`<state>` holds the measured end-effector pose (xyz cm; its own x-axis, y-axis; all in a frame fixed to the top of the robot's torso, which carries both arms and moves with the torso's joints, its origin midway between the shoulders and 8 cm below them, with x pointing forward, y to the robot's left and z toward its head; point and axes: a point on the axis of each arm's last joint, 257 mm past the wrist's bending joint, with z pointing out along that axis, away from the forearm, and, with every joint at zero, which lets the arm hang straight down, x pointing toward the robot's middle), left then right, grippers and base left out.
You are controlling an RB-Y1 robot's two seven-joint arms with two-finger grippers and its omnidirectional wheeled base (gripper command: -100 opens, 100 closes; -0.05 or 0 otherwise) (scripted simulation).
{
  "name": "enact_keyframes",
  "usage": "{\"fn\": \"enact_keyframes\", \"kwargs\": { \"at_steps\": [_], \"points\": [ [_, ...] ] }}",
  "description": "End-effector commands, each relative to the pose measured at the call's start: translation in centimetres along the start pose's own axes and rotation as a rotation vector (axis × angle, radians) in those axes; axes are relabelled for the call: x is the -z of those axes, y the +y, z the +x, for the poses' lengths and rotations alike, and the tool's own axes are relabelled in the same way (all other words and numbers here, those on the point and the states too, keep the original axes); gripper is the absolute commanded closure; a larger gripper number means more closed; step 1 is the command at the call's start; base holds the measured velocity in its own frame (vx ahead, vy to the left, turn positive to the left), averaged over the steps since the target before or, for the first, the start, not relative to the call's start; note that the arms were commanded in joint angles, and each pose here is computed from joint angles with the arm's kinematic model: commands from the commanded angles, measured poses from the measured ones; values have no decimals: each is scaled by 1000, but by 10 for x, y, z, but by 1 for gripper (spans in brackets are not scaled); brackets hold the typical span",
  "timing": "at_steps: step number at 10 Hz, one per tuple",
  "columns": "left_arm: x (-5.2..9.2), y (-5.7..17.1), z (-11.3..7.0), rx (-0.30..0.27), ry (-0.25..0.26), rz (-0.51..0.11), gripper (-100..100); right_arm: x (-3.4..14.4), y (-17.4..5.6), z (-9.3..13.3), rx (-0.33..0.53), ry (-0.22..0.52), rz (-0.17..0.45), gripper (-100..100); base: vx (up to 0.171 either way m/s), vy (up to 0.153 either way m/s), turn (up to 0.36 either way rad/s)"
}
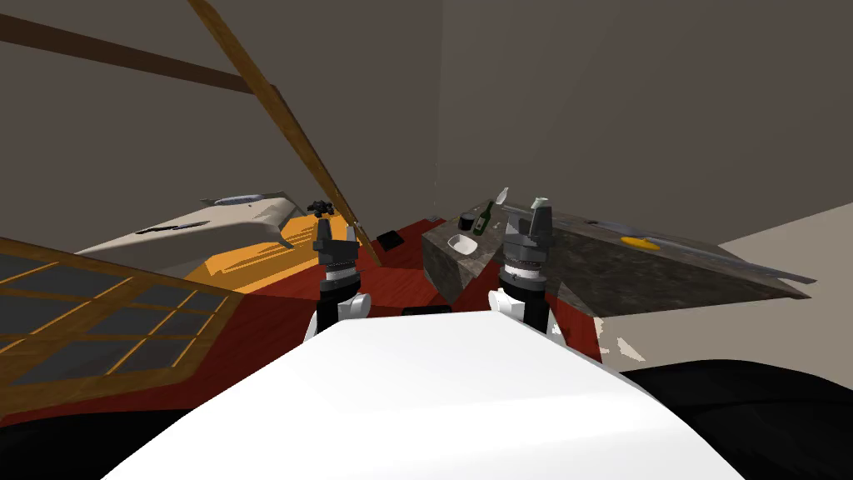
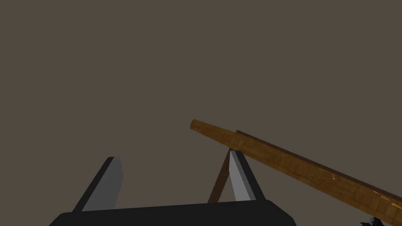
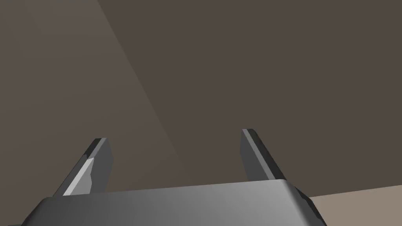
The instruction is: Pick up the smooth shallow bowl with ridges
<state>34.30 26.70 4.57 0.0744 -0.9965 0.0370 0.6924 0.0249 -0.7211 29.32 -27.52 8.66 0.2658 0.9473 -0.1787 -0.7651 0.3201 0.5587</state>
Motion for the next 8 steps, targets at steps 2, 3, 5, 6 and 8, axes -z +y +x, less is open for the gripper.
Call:
{"fn": "enact_keyframes", "kwargs": {
  "at_steps": [2, 3, 5, 6, 8],
  "points": [
    [0, 0, 0, 0, 0, 0, 0, 7, -6, 9, 75, 76, 33, -100, -11, -6, 90],
    [0, 0, 0, 0, 0, 0, 0, 10, -9, 12, 108, 106, 50, -100, -21, -14, 101],
    [0, 0, 0, 0, 0, 0, 0, 20, -17, 18, 189, 171, 90, -100, -36, -12, 113],
    [0, 0, 0, 0, 0, 0, 0, 25, -22, 20, 235, 208, 114, -100, -33, -15, 120],
    [0, 0, 0, 0, 0, 0, 0, 39, -33, 26, 334, 289, 162, -100, -37, -18, 163]
  ]
}}
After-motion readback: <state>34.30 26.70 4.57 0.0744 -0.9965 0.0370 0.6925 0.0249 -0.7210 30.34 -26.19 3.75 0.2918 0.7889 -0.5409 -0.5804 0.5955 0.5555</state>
